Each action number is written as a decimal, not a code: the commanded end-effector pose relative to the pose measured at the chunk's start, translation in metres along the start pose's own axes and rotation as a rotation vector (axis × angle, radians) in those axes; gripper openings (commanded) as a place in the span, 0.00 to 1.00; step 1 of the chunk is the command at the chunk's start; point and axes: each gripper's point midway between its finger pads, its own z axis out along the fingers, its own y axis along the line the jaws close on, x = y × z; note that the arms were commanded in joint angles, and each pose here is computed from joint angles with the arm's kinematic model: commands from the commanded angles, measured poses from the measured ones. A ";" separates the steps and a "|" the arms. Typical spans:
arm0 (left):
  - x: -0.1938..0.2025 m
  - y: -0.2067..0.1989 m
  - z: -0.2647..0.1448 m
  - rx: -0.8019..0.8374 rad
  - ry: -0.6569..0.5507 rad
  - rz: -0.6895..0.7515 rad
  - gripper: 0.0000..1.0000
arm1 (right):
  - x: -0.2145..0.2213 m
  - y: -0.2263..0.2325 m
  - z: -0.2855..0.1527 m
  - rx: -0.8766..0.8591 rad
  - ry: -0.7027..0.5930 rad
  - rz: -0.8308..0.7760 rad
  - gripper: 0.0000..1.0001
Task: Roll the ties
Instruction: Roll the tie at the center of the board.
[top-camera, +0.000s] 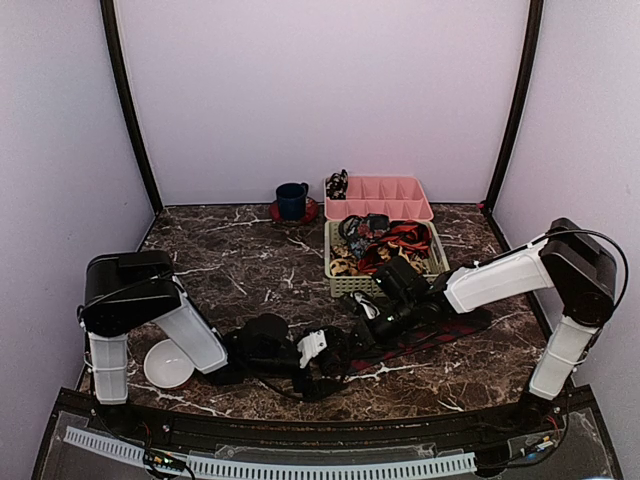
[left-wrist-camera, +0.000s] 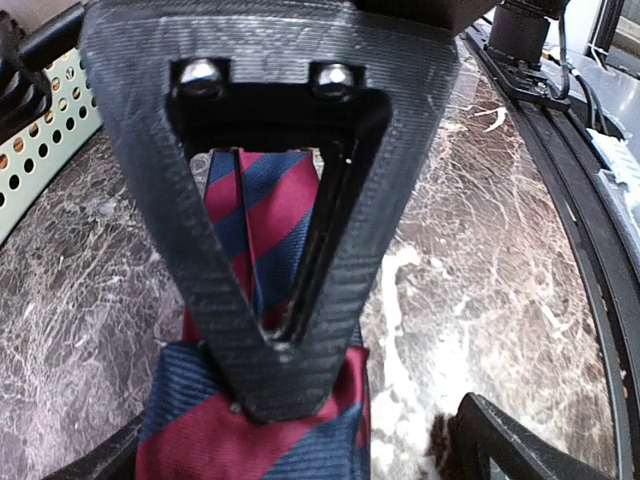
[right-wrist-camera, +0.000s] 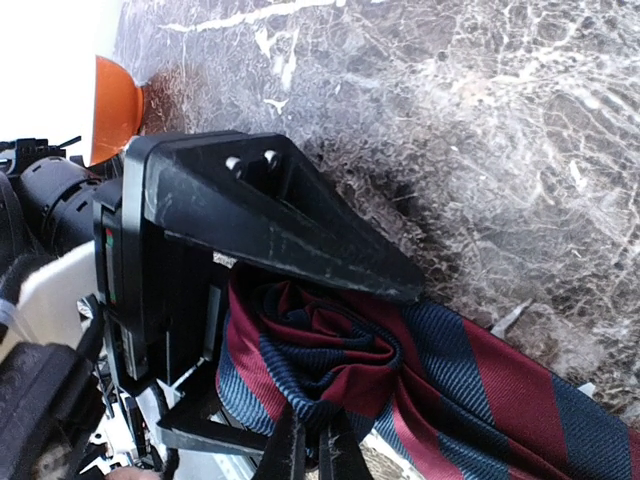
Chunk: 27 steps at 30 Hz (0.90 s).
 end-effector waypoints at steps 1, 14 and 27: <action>0.033 0.003 0.009 -0.028 0.114 -0.028 0.99 | -0.003 -0.005 0.001 0.014 -0.009 0.002 0.00; 0.053 0.005 0.006 -0.051 0.184 -0.088 0.33 | -0.004 -0.002 -0.003 0.013 0.010 -0.004 0.00; 0.053 0.002 0.003 -0.036 0.161 -0.085 0.44 | 0.034 -0.090 0.014 0.185 0.049 0.062 0.00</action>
